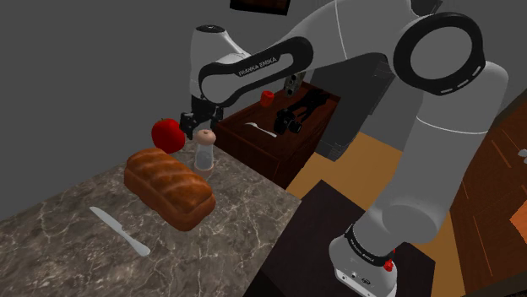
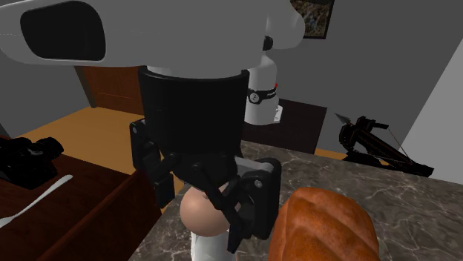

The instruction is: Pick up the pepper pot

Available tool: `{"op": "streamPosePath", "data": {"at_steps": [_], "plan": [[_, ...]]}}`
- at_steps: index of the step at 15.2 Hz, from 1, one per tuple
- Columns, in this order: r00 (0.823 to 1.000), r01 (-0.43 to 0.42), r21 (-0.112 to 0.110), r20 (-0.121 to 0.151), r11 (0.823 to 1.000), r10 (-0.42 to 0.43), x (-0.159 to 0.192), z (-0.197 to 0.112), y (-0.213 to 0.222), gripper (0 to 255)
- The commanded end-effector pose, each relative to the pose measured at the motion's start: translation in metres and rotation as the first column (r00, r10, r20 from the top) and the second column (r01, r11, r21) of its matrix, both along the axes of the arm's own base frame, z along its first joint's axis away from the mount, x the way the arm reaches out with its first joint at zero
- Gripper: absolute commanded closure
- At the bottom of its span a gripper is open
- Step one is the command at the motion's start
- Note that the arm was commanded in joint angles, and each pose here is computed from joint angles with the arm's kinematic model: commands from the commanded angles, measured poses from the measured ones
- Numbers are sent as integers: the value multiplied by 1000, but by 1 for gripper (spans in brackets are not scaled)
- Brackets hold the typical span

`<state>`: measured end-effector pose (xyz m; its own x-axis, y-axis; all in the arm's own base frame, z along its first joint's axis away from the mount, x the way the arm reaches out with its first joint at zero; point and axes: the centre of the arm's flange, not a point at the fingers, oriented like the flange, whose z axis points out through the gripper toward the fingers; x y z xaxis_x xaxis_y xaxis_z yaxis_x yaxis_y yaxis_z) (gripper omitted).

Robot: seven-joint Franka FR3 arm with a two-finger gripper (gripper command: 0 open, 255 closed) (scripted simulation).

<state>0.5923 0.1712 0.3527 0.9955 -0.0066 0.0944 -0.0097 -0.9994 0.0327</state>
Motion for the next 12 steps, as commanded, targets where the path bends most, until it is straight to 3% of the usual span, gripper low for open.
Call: {"op": "streamPosePath", "data": {"at_steps": [1, 2, 12], "plan": [[1000, 0, 0, 1, 1000, 0, -1, -2, 0, 0], [1000, 0, 0, 1, 1000, 0, -1, -3, 0, 255], [1000, 0, 0, 1, 1000, 0, -1, 3, 0, 255]]}}
